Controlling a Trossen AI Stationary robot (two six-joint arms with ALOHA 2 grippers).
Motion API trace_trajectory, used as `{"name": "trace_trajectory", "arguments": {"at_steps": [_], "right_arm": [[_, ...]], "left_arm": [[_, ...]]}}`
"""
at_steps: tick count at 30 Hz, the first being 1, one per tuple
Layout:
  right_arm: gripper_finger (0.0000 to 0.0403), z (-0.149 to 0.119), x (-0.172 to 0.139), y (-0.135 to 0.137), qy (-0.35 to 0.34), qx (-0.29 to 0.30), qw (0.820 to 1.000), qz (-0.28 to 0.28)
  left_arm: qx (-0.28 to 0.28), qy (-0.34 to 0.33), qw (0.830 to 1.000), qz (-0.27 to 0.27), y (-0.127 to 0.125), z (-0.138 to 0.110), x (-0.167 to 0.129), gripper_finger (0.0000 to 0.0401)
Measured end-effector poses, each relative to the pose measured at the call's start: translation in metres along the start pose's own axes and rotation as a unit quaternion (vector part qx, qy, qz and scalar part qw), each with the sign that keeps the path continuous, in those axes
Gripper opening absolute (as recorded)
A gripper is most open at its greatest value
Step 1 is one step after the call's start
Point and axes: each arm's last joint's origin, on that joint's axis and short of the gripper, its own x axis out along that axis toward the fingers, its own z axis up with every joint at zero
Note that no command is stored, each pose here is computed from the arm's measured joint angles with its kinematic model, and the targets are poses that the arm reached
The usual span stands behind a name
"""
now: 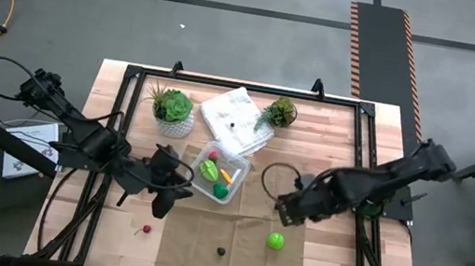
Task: Pick and placing Produce into tupperware
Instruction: Put the green cabbage into transparent bin
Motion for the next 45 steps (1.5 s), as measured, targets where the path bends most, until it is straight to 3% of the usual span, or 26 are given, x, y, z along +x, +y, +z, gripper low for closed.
{"name": "trace_trajectory", "arguments": {"at_steps": [3, 8, 15, 22, 32, 45], "right_arm": [[0.019, -0.01, 0.016, 0.008, 0.021, 0.053, 0.998, -0.022], [0.0192, -0.023, 0.034, 0.022, 0.026, 0.12, 0.992, -0.013], [0.0233, -0.033, 0.048, 0.035, 0.015, 0.185, 0.982, 0.022], [0.0271, -0.039, 0.063, 0.037, 0.0, 0.257, 0.967, -0.003], [0.0274, -0.035, 0.099, 0.048, -0.022, 0.276, 0.96, -0.035], [0.0274, -0.028, 0.124, 0.051, -0.054, 0.284, 0.955, -0.07]], "left_arm": [[0.045, 0.011, 0.999, 0.004, 0.001, -0.001, 0.0, 0.014], [0.091, 0.023, 0.995, 0.016, 0.004, -0.004, 0.0, 0.014], [0.118, 0.029, 0.992, 0.021, 0.006, -0.004, 0.0, 0.0141], [0.129, 0.036, 0.991, 0.015, 0.005, -0.005, 0.0, 0.0141], [0.146, 0.044, 0.988, 0.012, 0.006, -0.006, 0.0, 0.0141], [0.169, 0.084, 0.982, 0.023, 0.011, -0.011, -0.001, 0.014]]}}
